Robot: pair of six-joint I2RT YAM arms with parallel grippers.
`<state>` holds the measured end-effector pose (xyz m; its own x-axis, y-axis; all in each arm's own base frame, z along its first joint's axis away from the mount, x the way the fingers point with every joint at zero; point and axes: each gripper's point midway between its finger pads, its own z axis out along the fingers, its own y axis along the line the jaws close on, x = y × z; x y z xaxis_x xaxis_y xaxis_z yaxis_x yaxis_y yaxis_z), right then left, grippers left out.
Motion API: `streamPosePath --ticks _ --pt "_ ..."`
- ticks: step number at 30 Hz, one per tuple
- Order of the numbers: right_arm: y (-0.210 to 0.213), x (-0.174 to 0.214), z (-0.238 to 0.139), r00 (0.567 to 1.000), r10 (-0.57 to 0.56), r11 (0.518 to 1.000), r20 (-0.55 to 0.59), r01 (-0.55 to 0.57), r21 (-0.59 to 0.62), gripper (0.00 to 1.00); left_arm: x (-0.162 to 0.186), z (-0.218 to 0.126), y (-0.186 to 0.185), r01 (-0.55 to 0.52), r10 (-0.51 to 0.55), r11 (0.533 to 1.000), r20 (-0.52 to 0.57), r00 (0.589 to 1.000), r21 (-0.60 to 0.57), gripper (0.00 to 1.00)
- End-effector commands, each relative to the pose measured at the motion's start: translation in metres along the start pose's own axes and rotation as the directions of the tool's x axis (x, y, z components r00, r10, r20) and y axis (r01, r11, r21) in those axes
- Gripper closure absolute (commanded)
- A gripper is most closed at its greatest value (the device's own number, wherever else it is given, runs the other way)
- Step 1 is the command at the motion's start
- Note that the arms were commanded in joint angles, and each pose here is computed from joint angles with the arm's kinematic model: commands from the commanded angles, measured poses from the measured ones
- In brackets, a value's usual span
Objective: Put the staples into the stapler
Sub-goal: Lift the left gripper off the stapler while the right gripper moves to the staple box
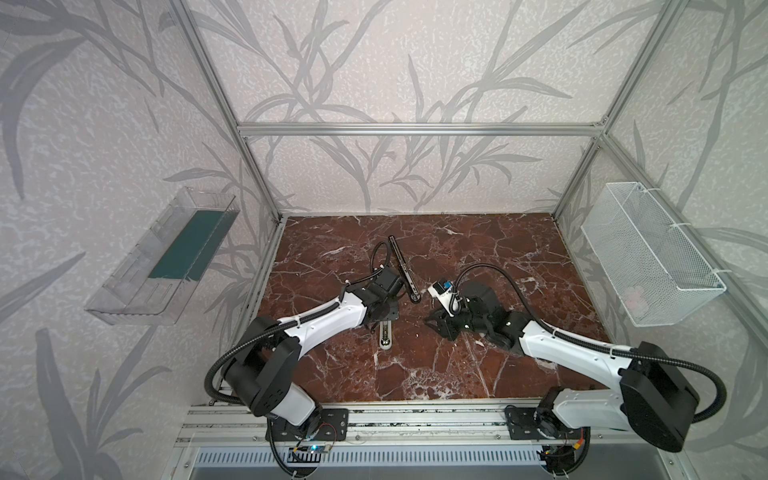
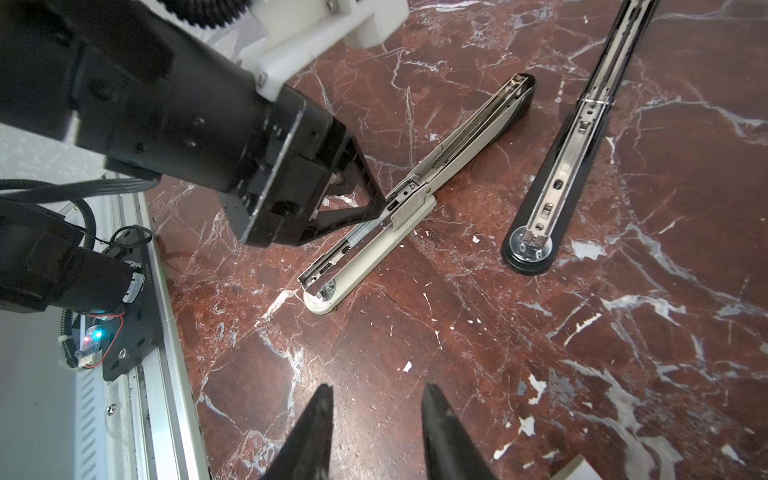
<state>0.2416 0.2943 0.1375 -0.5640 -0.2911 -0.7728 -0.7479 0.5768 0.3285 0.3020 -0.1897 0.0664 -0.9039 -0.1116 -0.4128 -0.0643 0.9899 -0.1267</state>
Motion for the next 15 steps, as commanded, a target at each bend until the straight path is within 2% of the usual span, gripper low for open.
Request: streamPosePath --ticks 1,7,15 --pt "-0.007 -0.019 -0.006 0.997 0.041 0.999 0.069 -0.042 0.01 0.61 -0.01 0.011 -0.007 -0.043 0.042 0.999 -0.021 0.999 -0.026 0.58" --pt "-0.021 -0.019 0.005 0.993 0.108 0.994 0.049 -0.109 0.01 0.61 -0.002 0.029 0.007 -0.08 0.072 0.991 -0.066 0.995 -0.111 0.62" --pt "-0.028 -0.026 0.023 0.985 0.169 0.985 0.034 -0.168 -0.028 0.61 0.02 0.027 0.035 -0.092 0.073 0.981 -0.112 0.991 -0.173 0.66"
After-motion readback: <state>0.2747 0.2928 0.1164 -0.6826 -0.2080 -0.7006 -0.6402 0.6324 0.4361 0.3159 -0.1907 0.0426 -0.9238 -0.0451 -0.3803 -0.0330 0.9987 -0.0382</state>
